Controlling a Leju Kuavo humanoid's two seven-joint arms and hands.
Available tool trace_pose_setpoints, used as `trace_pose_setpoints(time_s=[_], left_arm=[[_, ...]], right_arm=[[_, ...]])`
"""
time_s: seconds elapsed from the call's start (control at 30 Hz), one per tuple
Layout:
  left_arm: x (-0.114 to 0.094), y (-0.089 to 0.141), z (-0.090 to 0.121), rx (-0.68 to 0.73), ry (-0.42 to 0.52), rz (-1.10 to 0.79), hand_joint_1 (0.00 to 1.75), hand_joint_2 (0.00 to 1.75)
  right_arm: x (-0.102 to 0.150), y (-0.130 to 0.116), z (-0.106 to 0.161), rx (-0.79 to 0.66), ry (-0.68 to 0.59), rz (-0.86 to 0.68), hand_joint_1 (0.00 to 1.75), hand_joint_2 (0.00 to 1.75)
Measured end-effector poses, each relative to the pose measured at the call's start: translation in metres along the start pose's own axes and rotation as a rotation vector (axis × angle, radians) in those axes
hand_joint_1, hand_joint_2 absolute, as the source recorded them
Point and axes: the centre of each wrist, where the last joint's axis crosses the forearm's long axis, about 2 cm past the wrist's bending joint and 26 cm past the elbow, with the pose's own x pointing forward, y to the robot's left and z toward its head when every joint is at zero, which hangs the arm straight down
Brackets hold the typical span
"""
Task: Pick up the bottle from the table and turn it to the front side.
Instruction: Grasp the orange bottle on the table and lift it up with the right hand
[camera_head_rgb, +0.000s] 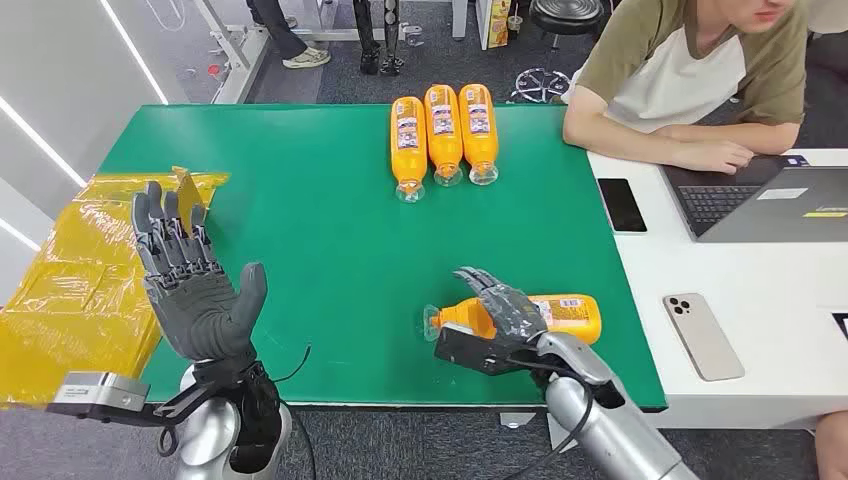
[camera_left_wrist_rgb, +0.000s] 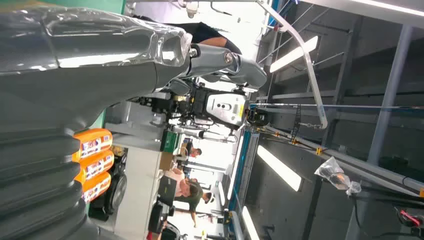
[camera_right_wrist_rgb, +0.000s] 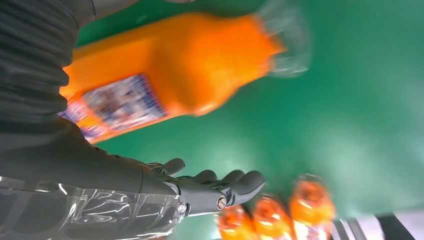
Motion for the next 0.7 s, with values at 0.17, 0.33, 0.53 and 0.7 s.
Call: trace_pose_setpoints(time_s=[0.17, 0.33, 0.53, 0.7], left_arm=[[0.0, 0.0, 0.0, 0.01, -0.004, 0.017, 0.0, 1.75], [0.0, -0.001, 0.0, 0.019, -0.015, 0.033, 0.0, 1.75], [0.0, -0.002, -0.002, 0.023, -0.028, 0.051, 0.0, 1.75], [-0.001, -0.003, -0.004, 0.031, -0.037, 0.07, 0.0, 1.75]], right_arm=[[-0.031, -0.036, 0.008, 0.088, 0.046, 0.05, 0.0, 1.75], [-0.058, -0.079, 0.02, 0.171, 0.1, 0.101, 0.0, 1.75], [-0.072, -0.106, 0.032, 0.248, 0.145, 0.137, 0.0, 1.75], [-0.08, -0.113, 0.041, 0.313, 0.184, 0.186, 0.0, 1.75]])
